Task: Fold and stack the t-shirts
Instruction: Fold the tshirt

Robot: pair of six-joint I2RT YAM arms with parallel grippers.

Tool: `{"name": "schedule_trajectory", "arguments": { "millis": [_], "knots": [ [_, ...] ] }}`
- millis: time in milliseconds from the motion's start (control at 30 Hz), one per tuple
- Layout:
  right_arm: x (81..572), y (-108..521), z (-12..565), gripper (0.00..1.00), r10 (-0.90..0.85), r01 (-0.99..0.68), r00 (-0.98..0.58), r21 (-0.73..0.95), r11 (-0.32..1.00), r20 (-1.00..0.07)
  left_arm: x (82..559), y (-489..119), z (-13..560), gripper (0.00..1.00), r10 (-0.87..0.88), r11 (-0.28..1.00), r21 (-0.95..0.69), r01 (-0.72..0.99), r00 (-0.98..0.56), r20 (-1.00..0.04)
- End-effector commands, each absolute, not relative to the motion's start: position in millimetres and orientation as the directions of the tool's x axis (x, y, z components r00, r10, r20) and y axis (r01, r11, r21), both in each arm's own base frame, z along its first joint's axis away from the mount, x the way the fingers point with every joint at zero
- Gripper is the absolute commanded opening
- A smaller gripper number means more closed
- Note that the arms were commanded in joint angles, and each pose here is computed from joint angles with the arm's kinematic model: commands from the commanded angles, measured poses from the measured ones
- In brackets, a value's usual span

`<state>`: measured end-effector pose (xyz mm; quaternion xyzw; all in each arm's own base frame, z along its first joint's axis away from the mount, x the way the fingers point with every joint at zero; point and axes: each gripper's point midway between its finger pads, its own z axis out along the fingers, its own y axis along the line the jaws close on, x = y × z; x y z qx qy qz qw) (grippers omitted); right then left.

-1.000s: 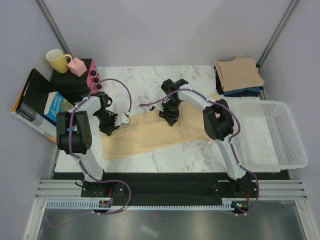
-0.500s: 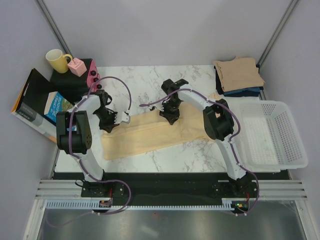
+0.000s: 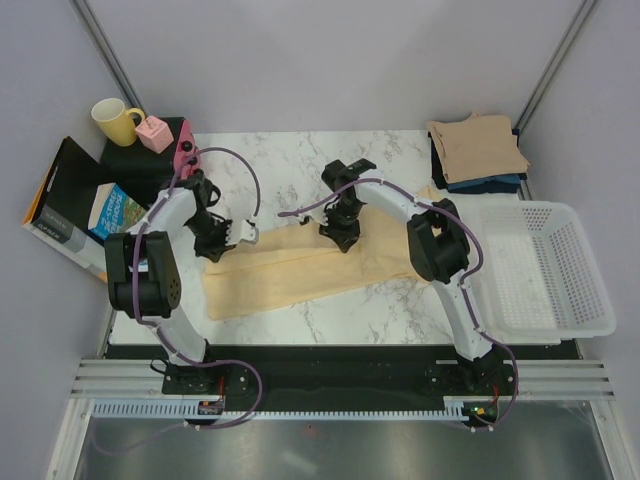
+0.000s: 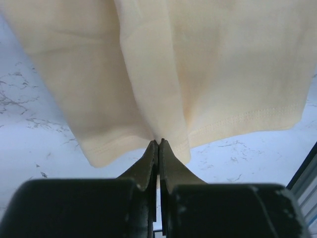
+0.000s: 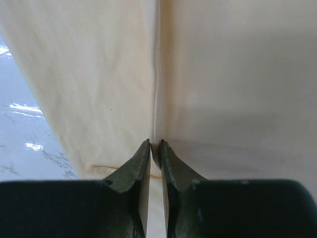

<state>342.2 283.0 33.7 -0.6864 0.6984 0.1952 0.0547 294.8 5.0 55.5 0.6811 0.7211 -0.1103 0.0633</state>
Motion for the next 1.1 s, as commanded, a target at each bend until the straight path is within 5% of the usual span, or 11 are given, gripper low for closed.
{"name": "schedule_trajectory", "arguments": {
  "millis": [0, 700, 867, 1000, 1067],
  "knots": [
    [324.9, 283.6, 66.7, 0.20, -0.926, -0.977, -0.024, 0.205, -0.059, -0.378, 289.4, 1.9, 77.4, 0.02, 0.964, 0.011, -0.046, 0.999, -0.023, -0.264],
    [301.8, 281.3, 63.9, 0.39, -0.935, -0.964, -0.004, 0.250, -0.090, -0.354, 209.6, 5.1, 63.7, 0.04, 0.973, -0.073, -0.246, 0.967, 0.015, -0.231],
    [302.2, 279.6, 76.6, 0.51, -0.932, -0.970, 0.005, 0.224, -0.092, -0.361, 213.2, 3.9, 66.0, 0.29, 0.972, -0.058, -0.237, 0.970, 0.001, -0.234],
    [296.9, 277.0, 80.9, 0.59, -0.932, -0.969, 0.000, 0.230, -0.090, -0.364, 226.2, 1.6, 71.4, 0.70, 0.970, -0.028, -0.214, 0.976, -0.024, -0.240],
    [295.7, 275.5, 84.7, 0.61, -0.931, -0.970, 0.002, 0.225, -0.090, -0.364, 232.3, 3.0, 75.4, 0.76, 0.973, -0.021, -0.200, 0.980, -0.026, -0.230]
  ]
}}
